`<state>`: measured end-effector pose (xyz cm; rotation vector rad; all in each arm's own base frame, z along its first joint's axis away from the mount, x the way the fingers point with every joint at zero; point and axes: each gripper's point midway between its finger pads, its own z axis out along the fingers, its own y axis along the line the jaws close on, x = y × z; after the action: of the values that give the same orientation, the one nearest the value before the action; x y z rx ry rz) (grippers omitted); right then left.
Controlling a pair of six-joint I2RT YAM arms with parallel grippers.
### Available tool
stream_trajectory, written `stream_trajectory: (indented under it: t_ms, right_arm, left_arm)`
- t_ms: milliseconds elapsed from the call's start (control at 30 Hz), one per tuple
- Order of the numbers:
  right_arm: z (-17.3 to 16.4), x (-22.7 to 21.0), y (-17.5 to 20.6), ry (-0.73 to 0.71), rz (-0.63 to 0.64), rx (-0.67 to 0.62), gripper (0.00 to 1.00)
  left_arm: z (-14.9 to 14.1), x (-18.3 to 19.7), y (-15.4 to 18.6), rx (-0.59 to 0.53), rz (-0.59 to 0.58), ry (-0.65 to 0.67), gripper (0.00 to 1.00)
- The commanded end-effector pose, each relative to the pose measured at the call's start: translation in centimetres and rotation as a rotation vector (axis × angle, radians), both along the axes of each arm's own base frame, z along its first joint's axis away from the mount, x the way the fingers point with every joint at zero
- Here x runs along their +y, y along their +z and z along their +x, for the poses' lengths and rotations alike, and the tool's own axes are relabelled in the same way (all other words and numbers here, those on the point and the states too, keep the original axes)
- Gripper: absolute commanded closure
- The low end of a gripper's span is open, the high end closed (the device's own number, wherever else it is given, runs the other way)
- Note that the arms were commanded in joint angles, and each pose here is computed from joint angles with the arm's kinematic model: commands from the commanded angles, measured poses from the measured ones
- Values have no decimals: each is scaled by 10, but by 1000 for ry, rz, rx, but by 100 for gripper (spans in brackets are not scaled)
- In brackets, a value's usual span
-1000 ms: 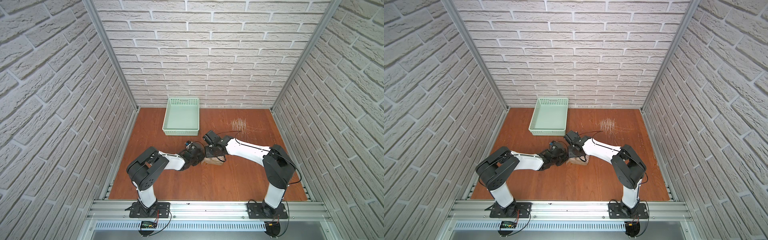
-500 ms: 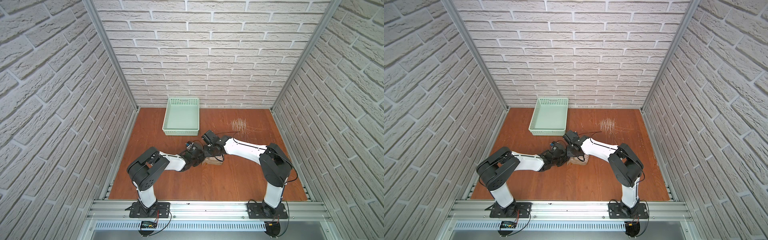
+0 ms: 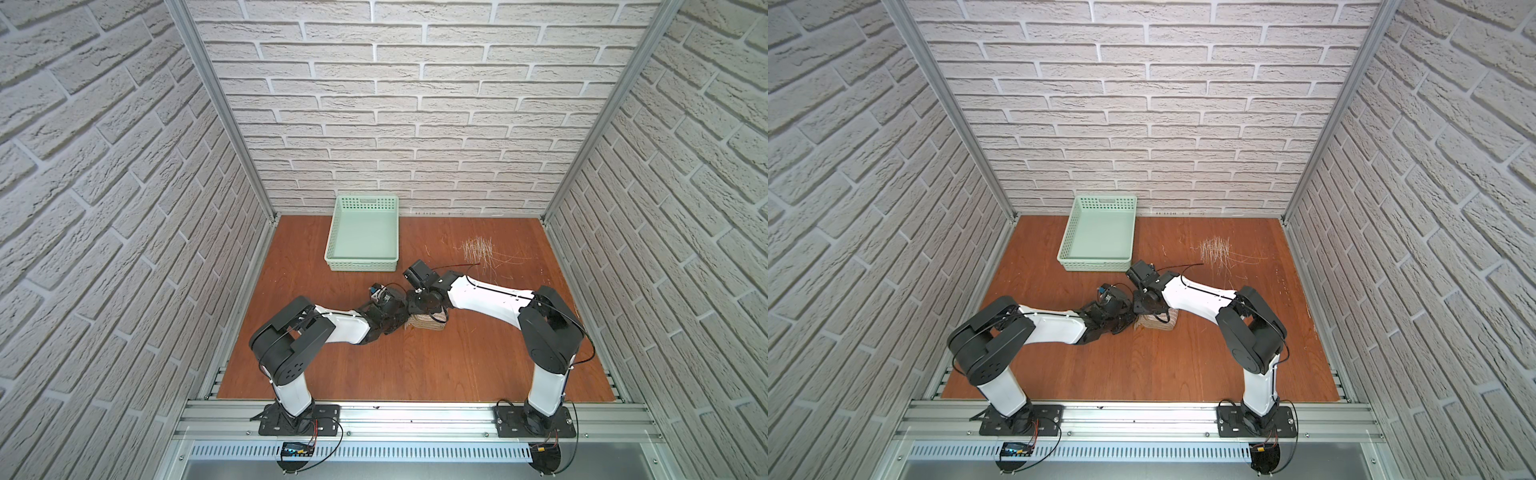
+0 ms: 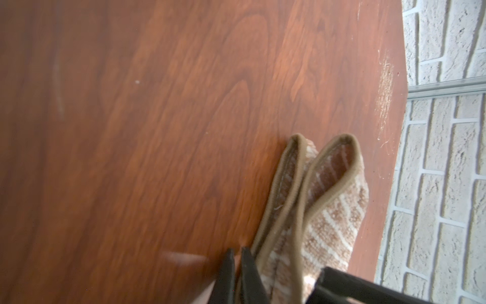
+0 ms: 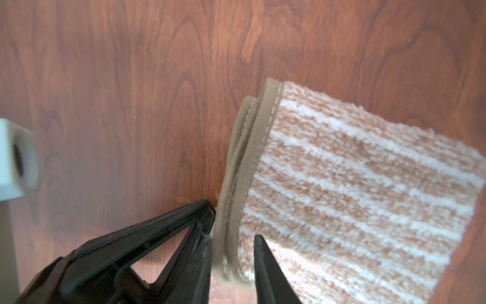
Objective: Fold the square dishcloth
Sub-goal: Fold the cleaning item at the center of the board, then smooth out the cleaning item at the center of the board.
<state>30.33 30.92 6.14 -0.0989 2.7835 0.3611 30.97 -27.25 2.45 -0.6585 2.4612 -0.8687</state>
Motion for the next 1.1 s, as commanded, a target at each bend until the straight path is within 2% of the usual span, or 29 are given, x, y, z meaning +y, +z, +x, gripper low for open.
stream_trajectory:
  t_ms: [0, 167, 333, 500, 700, 900, 1067]
  right_arm:
    - [-5, -3, 32, 5, 42, -48, 67]
    - [-11, -10, 44, -5, 64, -66, 65]
    - [-17, -33, 52, -50, 35, -104, 68]
    - [-28, -56, 56, -97, 28, -134, 74]
    - [-34, -70, 47, -126, 29, -122, 87]
    - [-35, -80, 31, -152, 8, -104, 91]
    - [-32, -85, 20, -160, 3, -100, 90]
  left_arm:
    - [-8, 15, -5, 10, 80, 11, 87]
    - [-7, 20, 2, -6, 106, 22, 86]
    - [-3, 26, 16, -47, 154, 23, 85]
    - [6, 27, 50, -137, 253, -16, 84]
    - [28, -13, 85, -231, 287, -208, 82]
    - [46, -58, 86, -239, 256, -360, 83]
    - [57, -68, 71, -193, 199, -392, 83]
